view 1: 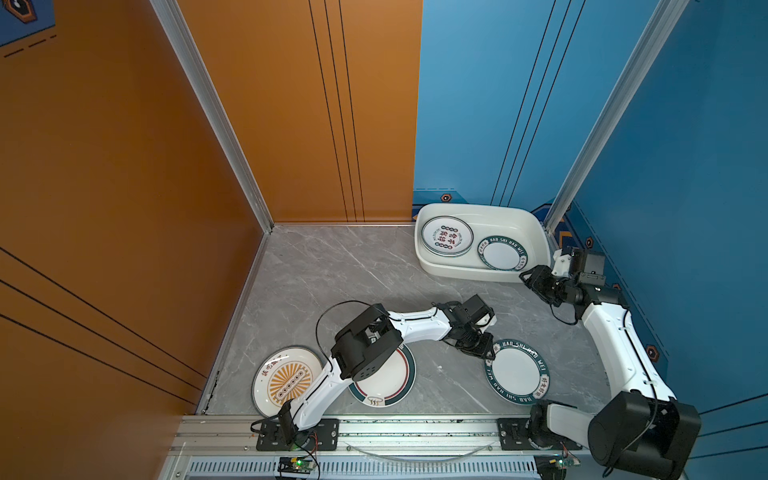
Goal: Place the plates into the plastic bin on the countertop
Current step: 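Reach the left gripper to the green-rimmed plate while the right gripper withdraws, then pinch the green-rimmed plate rim with the left gripper, tilt it toward the right gripper, then grasp the plate rim with the right gripper while the left gripper holds it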
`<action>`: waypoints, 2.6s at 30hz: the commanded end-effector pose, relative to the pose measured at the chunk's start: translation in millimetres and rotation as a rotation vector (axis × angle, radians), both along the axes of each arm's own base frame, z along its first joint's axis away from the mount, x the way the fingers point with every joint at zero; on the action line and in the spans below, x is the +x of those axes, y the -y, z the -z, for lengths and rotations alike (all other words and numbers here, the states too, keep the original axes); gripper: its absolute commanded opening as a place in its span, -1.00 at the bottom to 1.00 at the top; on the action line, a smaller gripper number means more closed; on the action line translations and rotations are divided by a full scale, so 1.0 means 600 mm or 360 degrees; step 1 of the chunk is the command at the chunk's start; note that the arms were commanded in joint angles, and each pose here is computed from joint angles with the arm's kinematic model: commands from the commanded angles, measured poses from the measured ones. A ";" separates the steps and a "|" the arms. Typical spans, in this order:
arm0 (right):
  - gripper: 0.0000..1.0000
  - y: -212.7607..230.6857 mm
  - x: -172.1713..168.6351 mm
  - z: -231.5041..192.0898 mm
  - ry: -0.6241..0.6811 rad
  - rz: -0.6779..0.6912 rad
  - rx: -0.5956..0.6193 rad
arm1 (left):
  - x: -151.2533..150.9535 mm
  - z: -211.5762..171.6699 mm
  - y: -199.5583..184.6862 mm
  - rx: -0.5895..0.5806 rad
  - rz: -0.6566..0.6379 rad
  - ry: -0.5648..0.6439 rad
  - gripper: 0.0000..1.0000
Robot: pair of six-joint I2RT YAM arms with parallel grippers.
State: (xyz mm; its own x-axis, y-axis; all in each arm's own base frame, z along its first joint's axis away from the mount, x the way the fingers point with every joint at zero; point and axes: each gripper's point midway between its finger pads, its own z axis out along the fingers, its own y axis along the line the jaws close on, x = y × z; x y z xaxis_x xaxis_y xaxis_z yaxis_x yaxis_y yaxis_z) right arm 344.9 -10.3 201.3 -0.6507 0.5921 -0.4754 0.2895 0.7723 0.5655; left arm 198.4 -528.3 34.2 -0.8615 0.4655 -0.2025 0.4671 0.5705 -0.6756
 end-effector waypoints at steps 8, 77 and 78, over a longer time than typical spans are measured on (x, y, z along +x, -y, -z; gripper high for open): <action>-0.01 0.001 -0.006 -0.008 0.0041 0.0004 0.0007 | -0.005 0.041 0.001 0.0061 0.0020 -0.0073 -0.73; -0.31 -0.402 -0.007 0.038 0.0115 -0.1382 0.0775 | 0.210 -0.272 -0.462 -0.0526 -0.0850 0.0064 -1.00; -0.36 -0.409 -0.011 0.037 0.0112 -0.1407 0.0790 | 0.211 -0.269 -0.464 -0.0519 -0.0856 0.0053 -1.00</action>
